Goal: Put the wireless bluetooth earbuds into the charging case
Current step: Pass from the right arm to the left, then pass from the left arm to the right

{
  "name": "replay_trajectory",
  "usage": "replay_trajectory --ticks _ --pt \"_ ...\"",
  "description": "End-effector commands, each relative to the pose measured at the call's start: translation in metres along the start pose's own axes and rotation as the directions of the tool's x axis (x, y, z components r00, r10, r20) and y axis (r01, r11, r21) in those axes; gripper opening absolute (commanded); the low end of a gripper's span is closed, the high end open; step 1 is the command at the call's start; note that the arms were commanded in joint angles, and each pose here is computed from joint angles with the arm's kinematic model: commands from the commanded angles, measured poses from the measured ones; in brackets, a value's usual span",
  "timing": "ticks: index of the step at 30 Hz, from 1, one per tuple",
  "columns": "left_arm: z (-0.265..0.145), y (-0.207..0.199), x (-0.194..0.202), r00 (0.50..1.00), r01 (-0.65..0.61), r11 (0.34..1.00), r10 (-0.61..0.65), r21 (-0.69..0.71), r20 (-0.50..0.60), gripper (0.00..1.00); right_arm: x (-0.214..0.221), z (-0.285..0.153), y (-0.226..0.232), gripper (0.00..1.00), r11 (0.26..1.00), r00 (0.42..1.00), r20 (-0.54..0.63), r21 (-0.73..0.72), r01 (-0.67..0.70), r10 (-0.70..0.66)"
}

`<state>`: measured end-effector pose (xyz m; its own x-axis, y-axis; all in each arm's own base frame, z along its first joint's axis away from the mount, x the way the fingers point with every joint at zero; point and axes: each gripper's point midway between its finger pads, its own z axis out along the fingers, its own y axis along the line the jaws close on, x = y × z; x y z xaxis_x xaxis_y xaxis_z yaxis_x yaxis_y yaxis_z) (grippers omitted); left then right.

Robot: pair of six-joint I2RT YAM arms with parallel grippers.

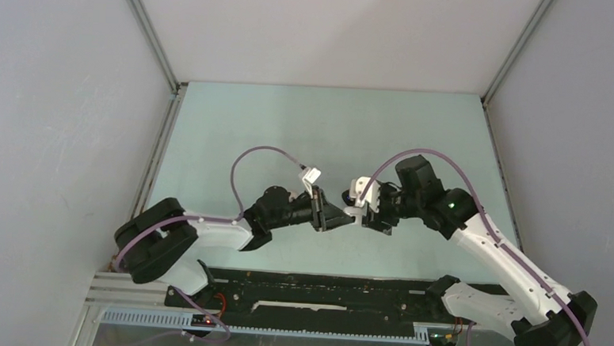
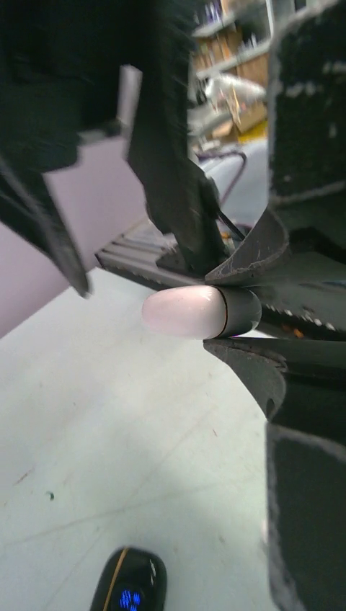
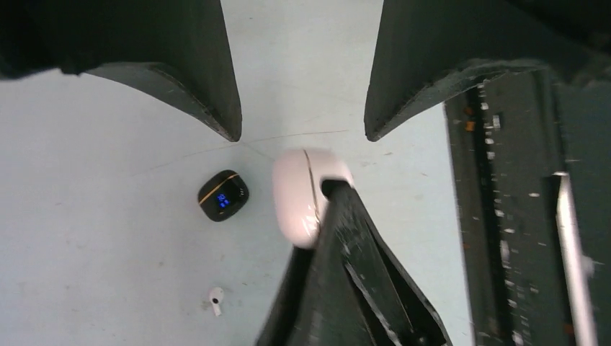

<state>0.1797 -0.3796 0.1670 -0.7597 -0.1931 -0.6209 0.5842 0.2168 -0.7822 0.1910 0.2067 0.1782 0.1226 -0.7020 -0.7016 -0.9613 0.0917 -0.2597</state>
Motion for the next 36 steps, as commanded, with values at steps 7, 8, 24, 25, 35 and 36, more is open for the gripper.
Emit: replay_trajectory --ticks 7,8,24,25,35,36 --pt "-0.042 -0.013 0.029 0.645 -0.764 0.636 0.754 0.11 0.126 0.01 -0.035 -0.044 0.041 0.61 0.92 0.945 0.149 -0.315 -0.235 0.292" --pt "-0.043 -0.015 0.032 0.626 -0.78 0.615 0.768 0.119 0.136 0.01 -0.033 -0.042 0.045 0.59 0.906 0.942 0.137 -0.345 -0.245 0.307" --pt "-0.035 -0.047 0.045 0.619 -0.784 0.578 0.754 0.226 0.219 0.02 -0.022 0.0 0.074 0.43 0.865 0.962 0.045 -0.45 -0.222 0.27" --pt "-0.034 -0.048 0.045 0.624 -0.78 0.583 0.749 0.228 0.22 0.02 -0.022 0.001 0.076 0.41 0.863 0.963 0.041 -0.456 -0.218 0.265" --pt "-0.032 -0.055 0.04 0.644 -0.765 0.601 0.719 0.231 0.261 0.01 -0.02 0.008 0.079 0.37 0.856 0.963 0.009 -0.462 -0.233 0.268" --pt "-0.032 -0.055 0.04 0.646 -0.764 0.602 0.717 0.233 0.263 0.01 -0.019 0.009 0.078 0.37 0.857 0.964 0.003 -0.459 -0.236 0.267"
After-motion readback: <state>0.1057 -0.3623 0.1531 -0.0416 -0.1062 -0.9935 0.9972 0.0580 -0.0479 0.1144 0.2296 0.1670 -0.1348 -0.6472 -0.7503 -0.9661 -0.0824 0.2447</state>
